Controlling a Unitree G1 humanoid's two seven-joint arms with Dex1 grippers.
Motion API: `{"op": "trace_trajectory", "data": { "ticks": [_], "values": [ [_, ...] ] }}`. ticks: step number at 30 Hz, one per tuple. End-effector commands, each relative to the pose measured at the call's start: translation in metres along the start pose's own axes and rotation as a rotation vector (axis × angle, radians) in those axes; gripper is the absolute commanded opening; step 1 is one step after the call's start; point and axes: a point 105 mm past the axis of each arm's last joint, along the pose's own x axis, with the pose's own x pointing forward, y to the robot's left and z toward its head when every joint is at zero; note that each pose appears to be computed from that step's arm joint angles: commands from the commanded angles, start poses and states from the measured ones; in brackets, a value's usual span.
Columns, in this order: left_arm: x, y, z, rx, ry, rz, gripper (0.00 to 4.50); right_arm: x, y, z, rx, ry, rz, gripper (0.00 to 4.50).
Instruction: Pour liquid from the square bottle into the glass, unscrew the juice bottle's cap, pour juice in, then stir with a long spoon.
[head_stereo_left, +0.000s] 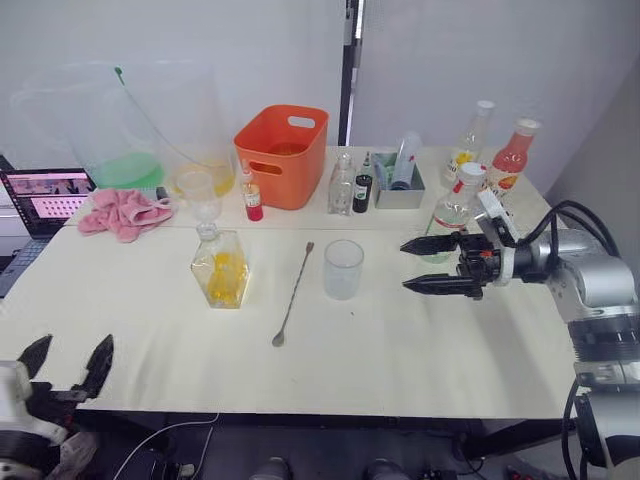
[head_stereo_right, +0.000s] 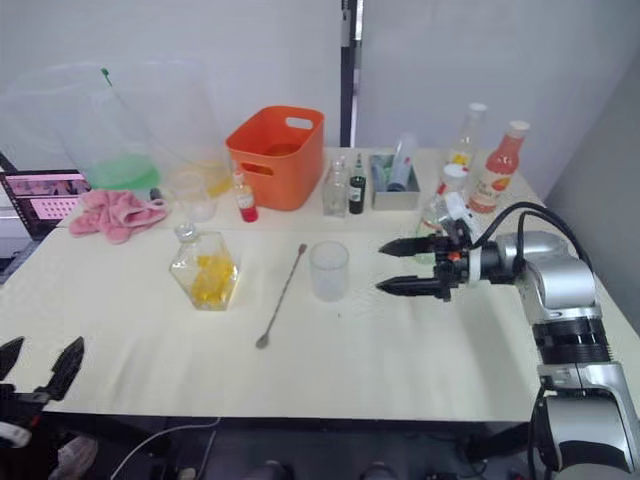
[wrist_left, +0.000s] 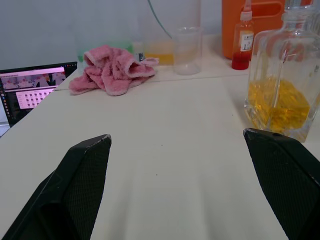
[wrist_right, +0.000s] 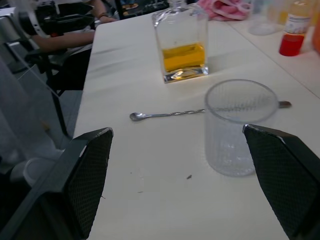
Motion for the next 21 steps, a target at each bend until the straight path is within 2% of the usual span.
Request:
{"op": "trace_trajectory", "data": {
  "ticks": [1, 7, 12, 16, 21],
  "values": [
    [0.012, -0.031, 0.004, -0.004, -0.029, -0.012, 4.50, 0.005, 0.009, 0.015, -0.056, -0.024, 0.048, 4.41],
    [0.041, -0.070, -0.008, -0.061, -0.027, -0.052, 4.50, -0.001, 0.013, 0.008, -0.029, 0.013, 0.021, 4.41],
    [0.059, -0.075, -0.011, -0.041, -0.032, -0.040, 4.50, -0.011, 0.019, 0.010, -0.027, 0.012, -0.021, 4.41],
    [0.080, -0.091, -0.017, -0.078, -0.025, -0.080, 4.50, -0.017, 0.023, 0.010, -0.030, 0.023, -0.053, 4.41],
    [0.099, -0.099, -0.023, -0.088, -0.028, -0.101, 4.50, -0.023, 0.021, 0.002, 0.001, 0.065, -0.102, 4.41]
  ]
}}
